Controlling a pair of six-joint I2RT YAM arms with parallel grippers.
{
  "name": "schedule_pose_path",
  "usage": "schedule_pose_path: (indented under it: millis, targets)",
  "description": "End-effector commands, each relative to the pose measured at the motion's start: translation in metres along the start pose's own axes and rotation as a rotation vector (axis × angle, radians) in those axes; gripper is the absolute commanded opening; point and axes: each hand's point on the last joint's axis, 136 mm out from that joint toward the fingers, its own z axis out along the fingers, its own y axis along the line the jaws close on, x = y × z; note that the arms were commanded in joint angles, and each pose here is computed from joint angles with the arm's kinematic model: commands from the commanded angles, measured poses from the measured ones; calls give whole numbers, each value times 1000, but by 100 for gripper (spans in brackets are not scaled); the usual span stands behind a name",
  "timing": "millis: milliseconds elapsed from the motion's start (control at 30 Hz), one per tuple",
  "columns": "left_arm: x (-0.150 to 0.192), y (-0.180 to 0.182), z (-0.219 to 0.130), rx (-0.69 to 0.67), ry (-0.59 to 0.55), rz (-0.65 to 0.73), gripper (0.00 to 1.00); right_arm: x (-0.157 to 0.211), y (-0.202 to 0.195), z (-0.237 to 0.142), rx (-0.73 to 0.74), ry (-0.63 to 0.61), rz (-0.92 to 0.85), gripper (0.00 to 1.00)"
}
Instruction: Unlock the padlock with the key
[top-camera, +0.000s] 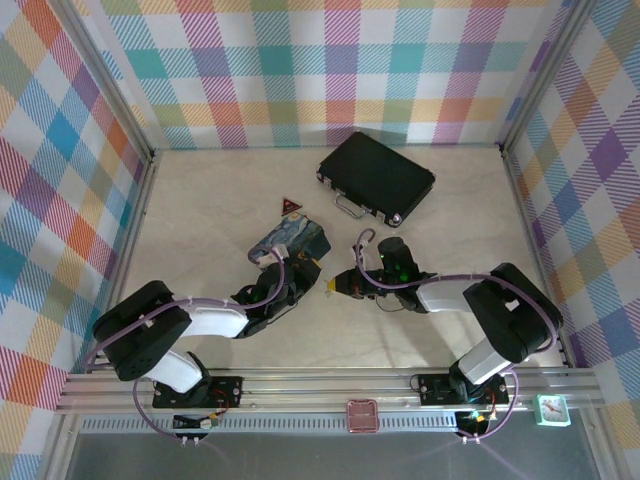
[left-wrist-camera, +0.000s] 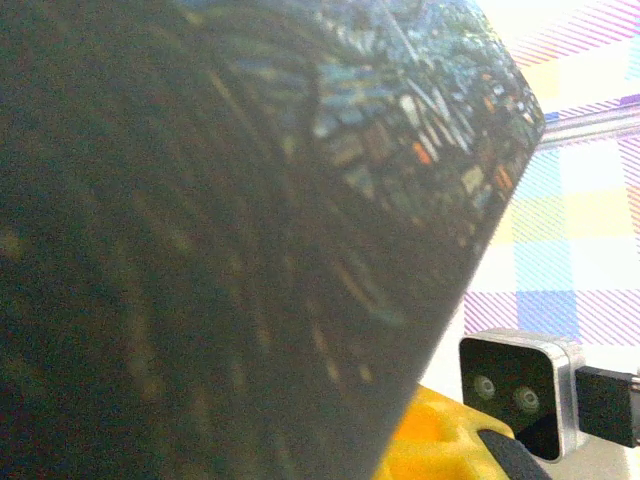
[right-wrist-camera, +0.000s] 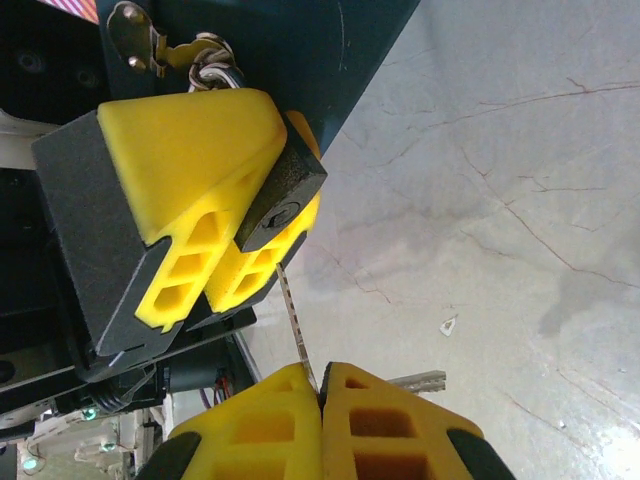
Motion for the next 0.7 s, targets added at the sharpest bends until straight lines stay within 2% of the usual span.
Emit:
schedule_pose_path:
  millis: [0, 300, 567, 667]
  targets:
    - [-8, -24, -5, 62, -32, 16, 0, -4, 16, 0, -30, 10, -57, 0]
    - [-3, -26, 4, 85, -14, -3, 0, -6, 22, 7, -107, 12, -27, 0]
    - [2, -31, 10, 130, 4, -49, 0, -5, 24, 6, -96, 3, -47, 0]
    - [1, -32, 8, 137, 0, -52, 0, -3, 11, 4, -30, -3, -30, 0]
